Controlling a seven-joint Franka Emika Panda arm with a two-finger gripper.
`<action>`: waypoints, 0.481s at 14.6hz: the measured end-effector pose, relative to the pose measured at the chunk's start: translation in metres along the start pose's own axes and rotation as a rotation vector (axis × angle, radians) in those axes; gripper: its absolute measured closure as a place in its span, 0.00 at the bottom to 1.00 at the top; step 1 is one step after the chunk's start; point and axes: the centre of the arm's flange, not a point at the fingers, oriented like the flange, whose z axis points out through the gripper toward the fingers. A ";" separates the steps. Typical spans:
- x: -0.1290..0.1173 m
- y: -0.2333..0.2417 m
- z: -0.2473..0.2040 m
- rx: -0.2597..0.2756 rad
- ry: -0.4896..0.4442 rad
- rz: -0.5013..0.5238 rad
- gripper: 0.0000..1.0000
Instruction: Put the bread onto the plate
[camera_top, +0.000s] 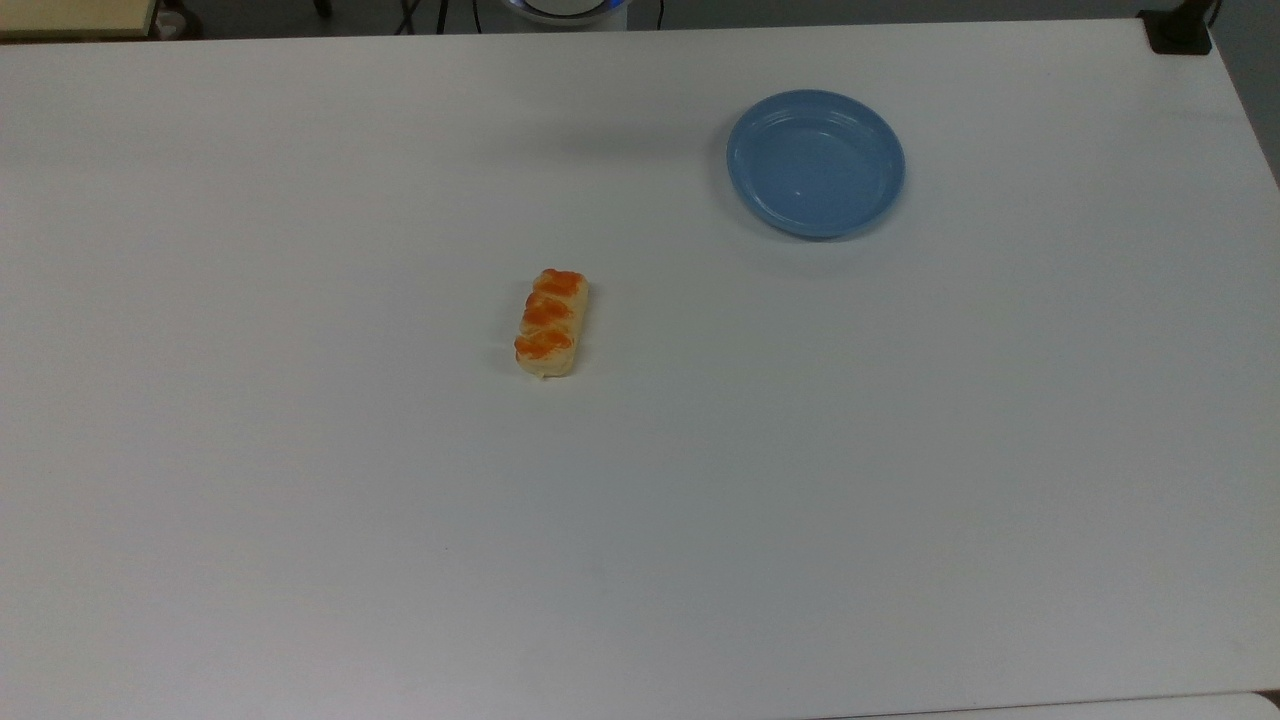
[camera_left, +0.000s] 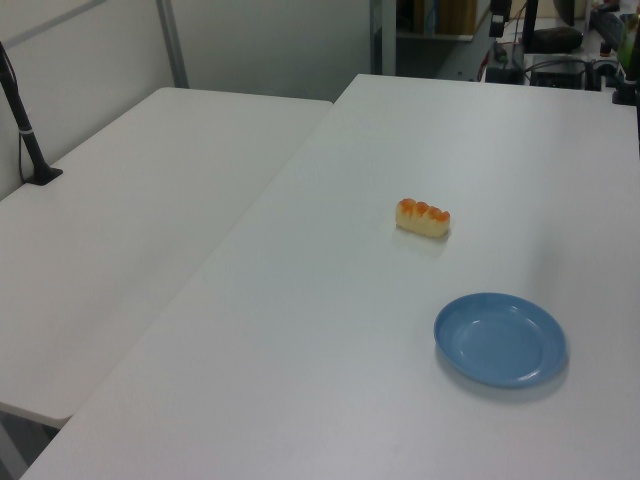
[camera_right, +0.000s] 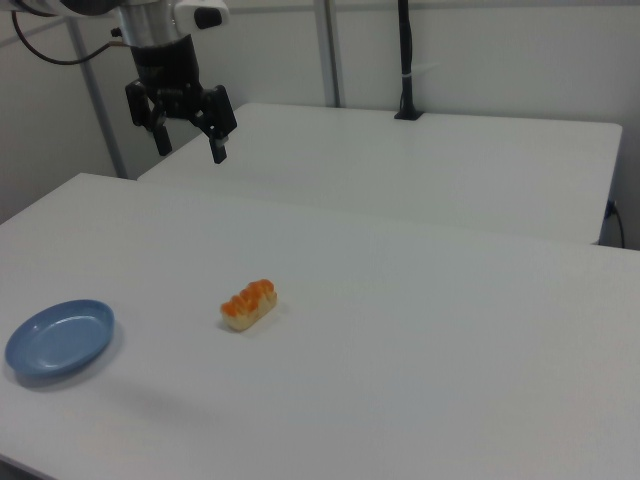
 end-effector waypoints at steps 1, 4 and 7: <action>0.000 -0.001 0.000 0.000 0.000 -0.003 0.00; 0.004 -0.020 0.003 0.001 -0.005 -0.038 0.00; 0.005 -0.024 0.004 0.002 -0.007 -0.045 0.00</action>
